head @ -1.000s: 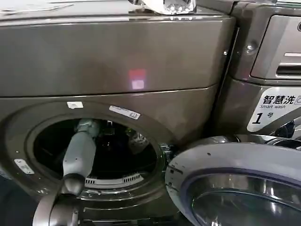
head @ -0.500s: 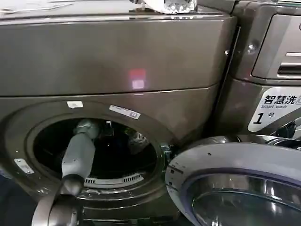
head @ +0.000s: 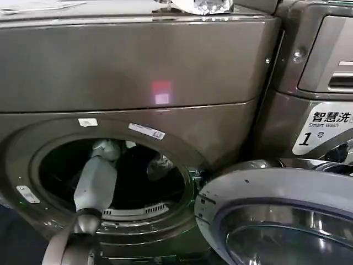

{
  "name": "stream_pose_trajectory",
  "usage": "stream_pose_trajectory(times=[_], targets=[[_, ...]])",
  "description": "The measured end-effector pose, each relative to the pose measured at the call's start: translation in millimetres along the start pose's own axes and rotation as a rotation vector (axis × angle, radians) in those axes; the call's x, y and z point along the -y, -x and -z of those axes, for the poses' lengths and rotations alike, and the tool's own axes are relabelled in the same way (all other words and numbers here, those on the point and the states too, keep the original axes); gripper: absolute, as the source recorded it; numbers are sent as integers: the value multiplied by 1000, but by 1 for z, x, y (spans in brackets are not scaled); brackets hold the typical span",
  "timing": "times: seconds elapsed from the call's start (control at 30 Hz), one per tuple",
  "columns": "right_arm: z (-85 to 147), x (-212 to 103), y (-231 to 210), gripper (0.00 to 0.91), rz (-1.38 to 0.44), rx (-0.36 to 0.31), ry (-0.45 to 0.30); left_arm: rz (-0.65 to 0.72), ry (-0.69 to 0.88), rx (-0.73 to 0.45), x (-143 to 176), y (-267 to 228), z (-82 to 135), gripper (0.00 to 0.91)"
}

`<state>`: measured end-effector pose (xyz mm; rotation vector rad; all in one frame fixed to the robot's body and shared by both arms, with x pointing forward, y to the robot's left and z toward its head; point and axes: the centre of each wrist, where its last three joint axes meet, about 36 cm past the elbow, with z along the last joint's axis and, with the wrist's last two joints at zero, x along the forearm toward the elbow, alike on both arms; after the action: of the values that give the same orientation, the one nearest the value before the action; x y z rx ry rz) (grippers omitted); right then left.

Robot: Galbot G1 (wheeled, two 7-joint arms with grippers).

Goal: Grasp the clothes from the dryer.

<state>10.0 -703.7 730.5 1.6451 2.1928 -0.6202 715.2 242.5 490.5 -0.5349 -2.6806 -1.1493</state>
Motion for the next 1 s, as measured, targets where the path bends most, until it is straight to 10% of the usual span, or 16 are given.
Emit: stream_pose_trajectory(times=[0.43,1.0], targets=[[4,-3,0,907,10,28,19,364,-528,95,24,-23,16,0],[1,-1,-1,907,-3,42,29,457,-741,100,32,-39,22,0]])
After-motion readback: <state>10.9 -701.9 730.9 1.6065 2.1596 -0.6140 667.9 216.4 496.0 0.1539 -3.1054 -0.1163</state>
